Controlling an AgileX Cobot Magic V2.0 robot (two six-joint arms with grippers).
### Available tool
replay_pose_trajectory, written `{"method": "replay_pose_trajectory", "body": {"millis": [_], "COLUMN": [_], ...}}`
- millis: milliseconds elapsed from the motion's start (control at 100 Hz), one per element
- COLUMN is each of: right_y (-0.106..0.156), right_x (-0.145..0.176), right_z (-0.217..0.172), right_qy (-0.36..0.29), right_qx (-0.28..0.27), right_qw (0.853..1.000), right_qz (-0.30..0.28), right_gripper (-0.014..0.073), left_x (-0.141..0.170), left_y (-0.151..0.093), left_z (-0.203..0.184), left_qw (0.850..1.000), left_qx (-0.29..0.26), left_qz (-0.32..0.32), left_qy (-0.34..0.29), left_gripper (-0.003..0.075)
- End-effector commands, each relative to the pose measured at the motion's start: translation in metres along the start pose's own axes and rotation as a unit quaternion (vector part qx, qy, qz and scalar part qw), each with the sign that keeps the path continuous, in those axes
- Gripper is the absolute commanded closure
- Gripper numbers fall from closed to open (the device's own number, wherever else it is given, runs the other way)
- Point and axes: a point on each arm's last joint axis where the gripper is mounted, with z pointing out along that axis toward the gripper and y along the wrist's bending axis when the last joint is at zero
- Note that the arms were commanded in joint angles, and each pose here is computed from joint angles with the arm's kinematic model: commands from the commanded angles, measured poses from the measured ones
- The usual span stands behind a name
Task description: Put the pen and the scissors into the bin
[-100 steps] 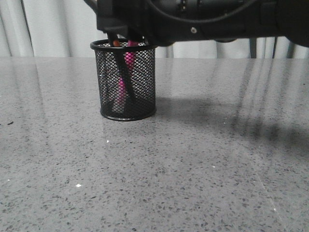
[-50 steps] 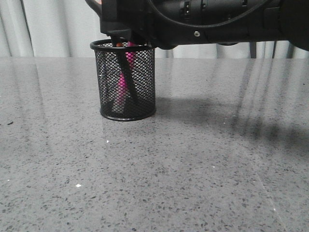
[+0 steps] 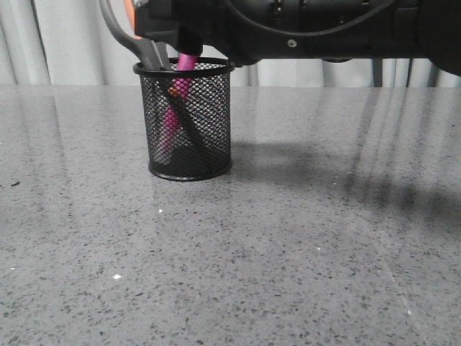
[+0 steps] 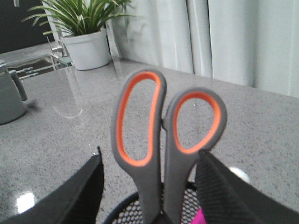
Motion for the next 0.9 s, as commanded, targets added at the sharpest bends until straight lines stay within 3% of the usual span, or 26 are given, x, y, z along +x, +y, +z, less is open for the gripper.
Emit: {"method": "replay_pose_trajectory", "body": {"millis": [0,330,470,660,890], "right_y": [0.005,-0.011,-0.027,-0.04,-0.025], "right_x": [-0.029,-0.067,-0.093,-0.122,-0.137], "right_z": [-0.003,-0.028,-0.054,-0.098,-0.154], "right_qy": [-0.084,-0.145,-0.154,-0.104,-0.13], "right_qx": [-0.023,0.006,0.062,0.166,0.213], "right_qw": [0.996,0.989,0.985,0.978,0.964], "right_qz": [-0.009,-0.032,-0.049,-0.067,-0.089], "right_gripper": [0.0197,0.0216,0.0361,0.0671,0.0671], "left_x": [-0.016,-0.016,-0.016,-0.017,-0.015], "left_y": [0.001,0.001,0.001,0.002,0.003], "left_z": [-0.003,-0.003,-0.004,-0.004,-0.005], "left_qw": [0.999,0.999,0.998,0.998,0.997], "left_qx": [-0.01,-0.01,-0.011,-0.013,-0.02], "left_qz": [-0.01,-0.01,-0.01,-0.008,-0.009], "left_qy": [-0.05,-0.05,-0.053,-0.056,-0.07], "left_gripper": [0.0742,0.0742,0.0742,0.0742,0.0742]}}
